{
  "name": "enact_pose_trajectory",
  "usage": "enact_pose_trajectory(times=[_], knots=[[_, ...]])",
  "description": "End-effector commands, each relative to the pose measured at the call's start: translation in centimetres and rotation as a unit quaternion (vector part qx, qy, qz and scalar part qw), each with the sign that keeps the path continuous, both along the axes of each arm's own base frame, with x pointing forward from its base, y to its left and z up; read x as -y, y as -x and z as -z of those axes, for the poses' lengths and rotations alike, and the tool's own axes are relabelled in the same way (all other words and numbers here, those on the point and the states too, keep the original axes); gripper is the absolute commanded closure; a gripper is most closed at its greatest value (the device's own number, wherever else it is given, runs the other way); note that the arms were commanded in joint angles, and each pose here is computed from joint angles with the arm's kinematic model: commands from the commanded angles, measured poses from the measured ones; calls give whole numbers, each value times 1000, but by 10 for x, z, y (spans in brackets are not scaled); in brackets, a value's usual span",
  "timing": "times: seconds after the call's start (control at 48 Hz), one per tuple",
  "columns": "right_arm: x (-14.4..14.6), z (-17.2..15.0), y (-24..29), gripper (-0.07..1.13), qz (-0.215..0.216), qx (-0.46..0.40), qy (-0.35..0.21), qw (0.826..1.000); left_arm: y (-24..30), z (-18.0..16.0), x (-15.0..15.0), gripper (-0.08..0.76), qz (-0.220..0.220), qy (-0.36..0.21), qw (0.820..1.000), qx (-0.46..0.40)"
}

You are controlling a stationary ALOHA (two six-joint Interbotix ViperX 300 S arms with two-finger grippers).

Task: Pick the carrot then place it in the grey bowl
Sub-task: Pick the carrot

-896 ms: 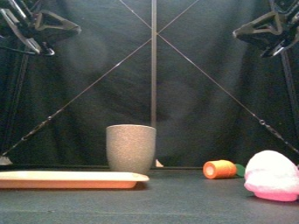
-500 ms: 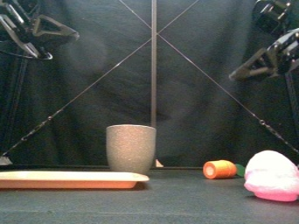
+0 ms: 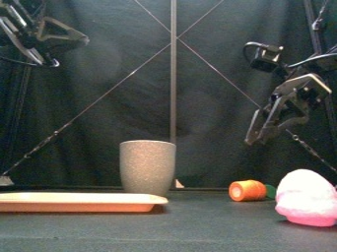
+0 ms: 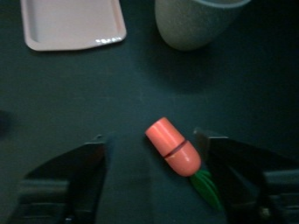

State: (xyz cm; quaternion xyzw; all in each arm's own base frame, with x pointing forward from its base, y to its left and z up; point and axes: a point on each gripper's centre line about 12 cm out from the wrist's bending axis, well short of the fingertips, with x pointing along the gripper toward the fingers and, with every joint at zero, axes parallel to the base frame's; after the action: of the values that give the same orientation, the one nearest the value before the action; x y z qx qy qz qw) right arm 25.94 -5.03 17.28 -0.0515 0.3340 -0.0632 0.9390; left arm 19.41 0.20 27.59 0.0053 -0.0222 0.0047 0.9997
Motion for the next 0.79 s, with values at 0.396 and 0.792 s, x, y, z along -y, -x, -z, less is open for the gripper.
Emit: enact_pose_trajectory(times=[0.396, 0.792], knots=[[39, 35, -14, 35, 58, -80, -13, 995, -1, -6, 1, 700, 2, -2, 1000, 8], [43, 67, -36, 176, 53, -129, -25, 990, -1, -5, 0, 700, 1, -2, 1000, 7]])
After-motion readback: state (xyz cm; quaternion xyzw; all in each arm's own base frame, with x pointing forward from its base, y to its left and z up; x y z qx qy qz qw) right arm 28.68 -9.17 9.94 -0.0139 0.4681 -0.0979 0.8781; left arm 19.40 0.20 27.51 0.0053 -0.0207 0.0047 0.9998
